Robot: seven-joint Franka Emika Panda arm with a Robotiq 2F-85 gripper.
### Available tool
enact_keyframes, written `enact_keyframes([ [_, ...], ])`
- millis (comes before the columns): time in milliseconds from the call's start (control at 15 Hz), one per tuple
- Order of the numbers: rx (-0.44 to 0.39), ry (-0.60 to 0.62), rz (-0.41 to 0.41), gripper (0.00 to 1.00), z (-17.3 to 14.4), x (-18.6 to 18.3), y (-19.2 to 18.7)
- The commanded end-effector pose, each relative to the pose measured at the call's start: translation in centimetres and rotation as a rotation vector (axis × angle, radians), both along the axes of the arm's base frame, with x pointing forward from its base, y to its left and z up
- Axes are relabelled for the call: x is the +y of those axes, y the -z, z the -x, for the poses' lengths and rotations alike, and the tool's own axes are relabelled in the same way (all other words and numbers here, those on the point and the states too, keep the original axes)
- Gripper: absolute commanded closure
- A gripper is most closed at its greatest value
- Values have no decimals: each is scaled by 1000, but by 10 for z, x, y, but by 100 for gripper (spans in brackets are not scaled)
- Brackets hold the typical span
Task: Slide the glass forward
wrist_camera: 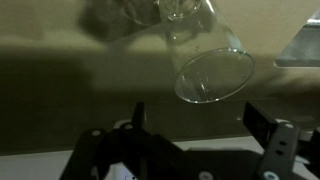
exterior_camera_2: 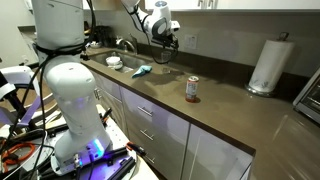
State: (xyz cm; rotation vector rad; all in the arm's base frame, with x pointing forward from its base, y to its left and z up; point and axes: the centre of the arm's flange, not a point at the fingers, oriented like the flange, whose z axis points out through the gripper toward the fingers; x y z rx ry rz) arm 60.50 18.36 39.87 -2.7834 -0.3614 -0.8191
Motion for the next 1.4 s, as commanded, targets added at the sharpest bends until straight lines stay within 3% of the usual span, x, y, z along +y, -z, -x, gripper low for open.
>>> enact_keyframes([
  [0,14,-43,4,0,-18,-11,-3],
  [533,12,-80,26,0,-31,-7,-15],
  [1333,10,-72,29,0,-23,5,-5],
])
